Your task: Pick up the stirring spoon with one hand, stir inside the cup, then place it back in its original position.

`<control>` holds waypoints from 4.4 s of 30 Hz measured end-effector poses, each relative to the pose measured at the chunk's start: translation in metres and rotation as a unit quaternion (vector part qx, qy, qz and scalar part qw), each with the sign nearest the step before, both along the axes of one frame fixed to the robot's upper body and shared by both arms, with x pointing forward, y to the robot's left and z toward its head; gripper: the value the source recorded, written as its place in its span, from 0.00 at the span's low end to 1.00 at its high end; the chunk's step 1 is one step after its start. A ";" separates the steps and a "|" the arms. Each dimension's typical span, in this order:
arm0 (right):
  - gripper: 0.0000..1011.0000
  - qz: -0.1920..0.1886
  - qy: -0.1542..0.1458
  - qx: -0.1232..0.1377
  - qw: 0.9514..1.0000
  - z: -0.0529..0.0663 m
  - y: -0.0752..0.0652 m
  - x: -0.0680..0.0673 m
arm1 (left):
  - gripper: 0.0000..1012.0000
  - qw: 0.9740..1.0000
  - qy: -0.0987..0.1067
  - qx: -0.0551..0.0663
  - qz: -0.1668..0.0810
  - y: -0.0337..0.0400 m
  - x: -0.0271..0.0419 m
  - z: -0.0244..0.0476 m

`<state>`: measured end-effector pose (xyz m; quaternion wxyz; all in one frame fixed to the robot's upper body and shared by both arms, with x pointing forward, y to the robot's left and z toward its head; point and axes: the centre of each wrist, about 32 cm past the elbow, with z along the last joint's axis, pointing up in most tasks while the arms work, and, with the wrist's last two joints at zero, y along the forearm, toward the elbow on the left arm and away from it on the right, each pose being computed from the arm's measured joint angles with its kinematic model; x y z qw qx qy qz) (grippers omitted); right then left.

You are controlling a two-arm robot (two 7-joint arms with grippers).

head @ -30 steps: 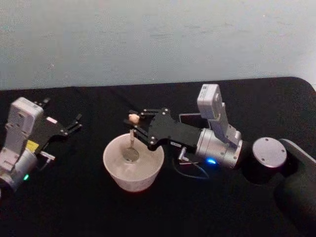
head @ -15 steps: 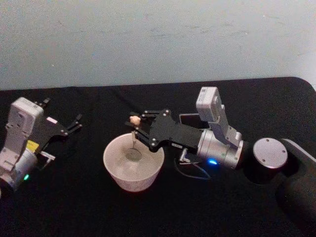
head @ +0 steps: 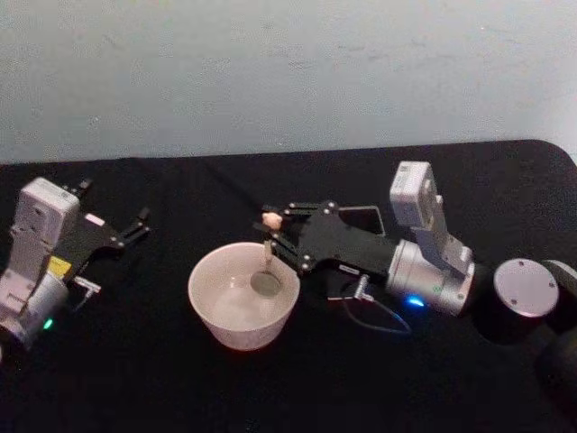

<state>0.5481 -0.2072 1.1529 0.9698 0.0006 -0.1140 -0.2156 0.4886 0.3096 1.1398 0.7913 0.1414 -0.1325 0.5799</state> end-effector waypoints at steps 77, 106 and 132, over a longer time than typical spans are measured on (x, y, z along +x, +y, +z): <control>0.21 0.048 0.025 0.013 0.998 0.001 0.023 -0.012 | 0.99 1.000 0.000 0.000 0.000 0.0000 0.0000 0.0000; 0.21 -0.005 0.014 0.019 1.000 0.005 0.001 0.004 | 0.99 1.000 0.000 0.000 0.000 0.0000 0.0000 0.0000; 0.21 0.048 0.037 0.017 0.998 0.000 0.011 -0.023 | 0.99 1.000 0.000 0.000 0.000 0.0000 0.0000 0.0000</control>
